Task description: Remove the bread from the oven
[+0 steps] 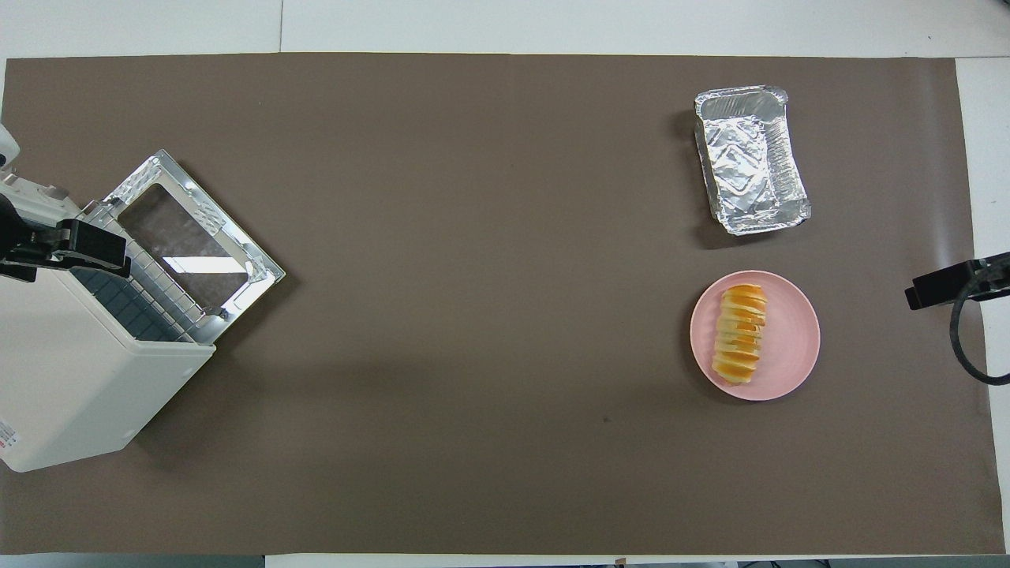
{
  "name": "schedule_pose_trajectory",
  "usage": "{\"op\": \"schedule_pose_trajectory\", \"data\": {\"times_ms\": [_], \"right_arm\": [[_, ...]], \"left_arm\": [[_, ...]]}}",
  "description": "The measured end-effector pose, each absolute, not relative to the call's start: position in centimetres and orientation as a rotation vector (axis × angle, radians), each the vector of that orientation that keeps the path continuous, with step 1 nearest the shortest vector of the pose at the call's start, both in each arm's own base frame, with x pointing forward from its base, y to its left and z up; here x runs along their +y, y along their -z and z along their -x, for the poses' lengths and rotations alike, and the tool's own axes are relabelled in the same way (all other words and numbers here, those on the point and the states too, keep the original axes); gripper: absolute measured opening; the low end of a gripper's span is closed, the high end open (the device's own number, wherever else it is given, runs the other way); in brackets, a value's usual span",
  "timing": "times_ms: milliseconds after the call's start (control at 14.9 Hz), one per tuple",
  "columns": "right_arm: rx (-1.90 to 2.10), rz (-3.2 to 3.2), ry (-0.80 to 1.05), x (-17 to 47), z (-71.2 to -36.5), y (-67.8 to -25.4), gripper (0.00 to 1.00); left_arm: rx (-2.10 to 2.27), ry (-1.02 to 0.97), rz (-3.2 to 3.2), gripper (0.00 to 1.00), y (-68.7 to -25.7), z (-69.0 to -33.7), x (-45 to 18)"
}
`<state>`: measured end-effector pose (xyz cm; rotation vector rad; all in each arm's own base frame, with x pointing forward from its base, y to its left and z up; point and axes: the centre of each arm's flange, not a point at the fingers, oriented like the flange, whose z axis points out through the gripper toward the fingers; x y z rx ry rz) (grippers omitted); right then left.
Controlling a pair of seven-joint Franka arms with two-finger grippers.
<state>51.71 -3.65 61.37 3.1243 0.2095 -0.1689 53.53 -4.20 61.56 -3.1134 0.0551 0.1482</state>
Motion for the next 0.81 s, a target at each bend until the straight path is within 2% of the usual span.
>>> {"op": "schedule_pose_trajectory", "data": {"times_ms": [807], "right_arm": [[0.190,-3.125,0.143,-4.33,-52.07,-62.01,1.00]], "left_arm": [[0.055,-0.148,3.113,1.00,-61.56,-53.53,-4.20]]}}
